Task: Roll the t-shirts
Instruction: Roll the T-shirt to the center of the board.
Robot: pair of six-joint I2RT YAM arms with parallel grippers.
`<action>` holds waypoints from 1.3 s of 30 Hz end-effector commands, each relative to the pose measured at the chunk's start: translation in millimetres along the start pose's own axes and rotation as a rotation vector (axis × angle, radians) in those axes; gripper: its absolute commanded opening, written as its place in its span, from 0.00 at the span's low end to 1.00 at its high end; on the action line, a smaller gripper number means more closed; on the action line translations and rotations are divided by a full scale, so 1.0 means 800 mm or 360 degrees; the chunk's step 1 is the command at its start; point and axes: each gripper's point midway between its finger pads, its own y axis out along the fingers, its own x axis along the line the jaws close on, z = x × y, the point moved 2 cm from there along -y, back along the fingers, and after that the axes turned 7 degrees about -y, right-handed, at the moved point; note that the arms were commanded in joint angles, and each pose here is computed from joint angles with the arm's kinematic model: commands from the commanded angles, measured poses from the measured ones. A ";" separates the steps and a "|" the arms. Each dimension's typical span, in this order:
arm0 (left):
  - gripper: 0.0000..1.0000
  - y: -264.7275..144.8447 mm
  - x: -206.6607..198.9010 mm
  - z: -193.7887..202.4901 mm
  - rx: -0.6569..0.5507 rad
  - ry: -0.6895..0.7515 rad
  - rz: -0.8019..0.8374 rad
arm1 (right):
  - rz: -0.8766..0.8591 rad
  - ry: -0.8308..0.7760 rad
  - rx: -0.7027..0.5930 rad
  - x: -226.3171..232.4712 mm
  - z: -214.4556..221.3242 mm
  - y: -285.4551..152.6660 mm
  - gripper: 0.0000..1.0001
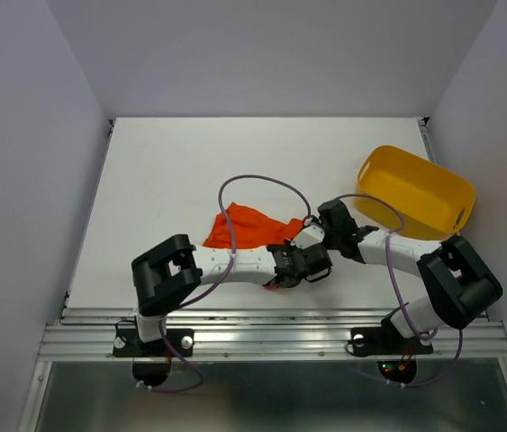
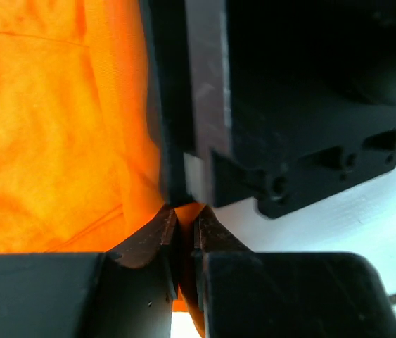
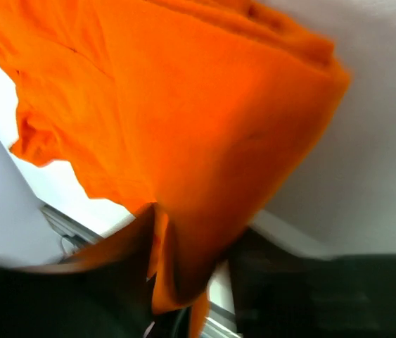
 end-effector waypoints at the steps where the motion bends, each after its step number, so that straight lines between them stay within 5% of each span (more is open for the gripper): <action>1: 0.00 -0.026 -0.003 -0.031 -0.0084 -0.0118 0.0203 | -0.0009 -0.0055 -0.0024 0.013 -0.005 -0.014 0.64; 2: 0.00 -0.029 -0.010 -0.032 -0.0072 -0.0149 0.0281 | 0.0000 -0.0060 -0.0039 0.015 -0.008 -0.016 0.79; 5: 0.00 -0.033 -0.003 -0.025 -0.0037 -0.0243 0.0411 | 0.0054 -0.0065 -0.0142 0.018 -0.023 -0.029 0.90; 14: 0.00 -0.054 0.032 -0.048 -0.0058 -0.0628 0.0870 | 0.0024 0.0025 -0.0443 0.036 -0.052 -0.079 0.95; 26: 0.00 -0.067 0.051 -0.034 0.0030 -0.0923 0.1317 | 0.0061 -0.0030 -0.0518 0.041 -0.064 -0.091 0.88; 31: 0.00 -0.063 0.059 -0.023 0.0061 -0.1064 0.1384 | 0.0023 -0.0058 -0.0514 0.050 -0.068 -0.088 0.70; 34: 0.00 -0.058 0.064 -0.017 0.0067 -0.1088 0.1372 | 0.0023 -0.0067 -0.0504 0.052 -0.067 -0.081 0.44; 35: 0.00 -0.055 0.066 -0.014 0.0076 -0.1105 0.1361 | 0.0032 -0.0072 -0.0482 0.051 -0.063 -0.075 0.29; 39: 0.00 -0.047 0.069 -0.006 0.0108 -0.1131 0.1339 | 0.0024 -0.0088 -0.0428 0.057 -0.048 -0.060 0.05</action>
